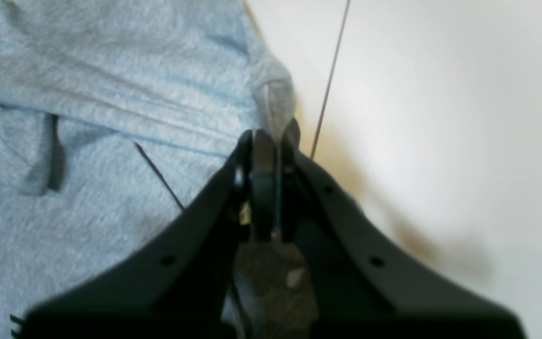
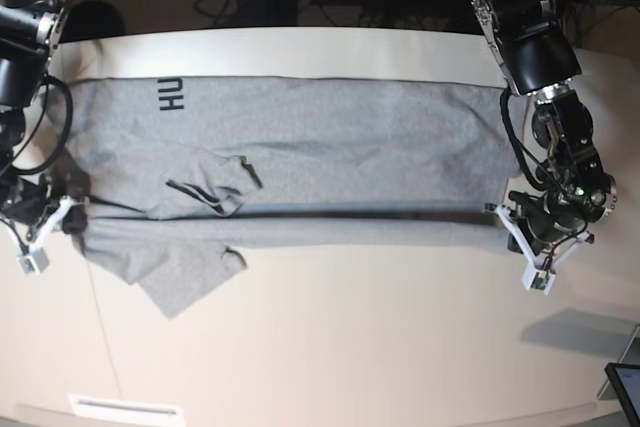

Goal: Fold the T-shirt properly
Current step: 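Lift the hem with both grippers and fold it toward the folded edge, then lower the folded hem onto the shirt and open both grippers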

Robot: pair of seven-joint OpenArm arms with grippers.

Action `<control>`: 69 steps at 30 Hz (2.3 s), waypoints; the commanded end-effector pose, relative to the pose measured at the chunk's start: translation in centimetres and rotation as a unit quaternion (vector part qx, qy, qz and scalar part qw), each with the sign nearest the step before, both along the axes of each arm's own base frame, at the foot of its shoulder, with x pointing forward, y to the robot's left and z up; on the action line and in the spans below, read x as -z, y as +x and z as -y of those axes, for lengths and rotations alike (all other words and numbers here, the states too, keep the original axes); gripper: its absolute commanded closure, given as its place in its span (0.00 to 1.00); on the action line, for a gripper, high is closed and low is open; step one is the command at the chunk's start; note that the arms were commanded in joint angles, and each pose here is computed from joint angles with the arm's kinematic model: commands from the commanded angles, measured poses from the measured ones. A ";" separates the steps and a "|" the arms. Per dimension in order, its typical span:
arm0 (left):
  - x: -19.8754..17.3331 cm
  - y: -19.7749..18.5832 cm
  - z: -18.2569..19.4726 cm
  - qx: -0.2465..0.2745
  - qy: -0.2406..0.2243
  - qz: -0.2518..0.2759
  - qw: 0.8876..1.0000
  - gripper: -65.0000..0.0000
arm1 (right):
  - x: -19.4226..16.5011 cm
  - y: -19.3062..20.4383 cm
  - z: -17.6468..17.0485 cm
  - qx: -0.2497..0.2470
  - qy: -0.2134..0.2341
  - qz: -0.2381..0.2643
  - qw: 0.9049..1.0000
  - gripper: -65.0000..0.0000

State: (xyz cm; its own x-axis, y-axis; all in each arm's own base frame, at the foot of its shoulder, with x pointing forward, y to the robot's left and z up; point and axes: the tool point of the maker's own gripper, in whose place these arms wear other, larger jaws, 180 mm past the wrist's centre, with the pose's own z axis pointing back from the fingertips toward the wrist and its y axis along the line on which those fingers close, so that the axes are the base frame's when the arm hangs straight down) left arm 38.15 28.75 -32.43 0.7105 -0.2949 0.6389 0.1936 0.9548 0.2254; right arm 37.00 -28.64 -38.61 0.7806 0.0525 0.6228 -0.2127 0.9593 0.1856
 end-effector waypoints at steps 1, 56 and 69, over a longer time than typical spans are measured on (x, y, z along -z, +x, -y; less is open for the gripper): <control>-2.1 0.9 -0.6 -0.001 0.011 0.032 0.999 1.00 | -2.3 1.3 1.3 0.004 -0.010 0.031 0.999 1.00; 0.8 -6.7 0.0 0.017 0.072 -0.041 0.996 1.00 | -0.1 -5.9 3.4 0.026 -0.042 -0.095 0.994 1.00; 1.3 -7.4 -0.6 0.025 0.088 -0.057 0.994 1.00 | 0.8 -6.3 2.3 0.022 -0.030 -0.100 0.994 1.00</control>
State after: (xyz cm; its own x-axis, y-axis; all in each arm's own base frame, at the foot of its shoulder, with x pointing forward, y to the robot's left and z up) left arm 30.07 28.74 -34.86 0.7696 -0.4233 0.4781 0.2884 0.8984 0.3312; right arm 29.60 -30.02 -40.90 0.9096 0.0392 0.4135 -0.1290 0.9730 0.1916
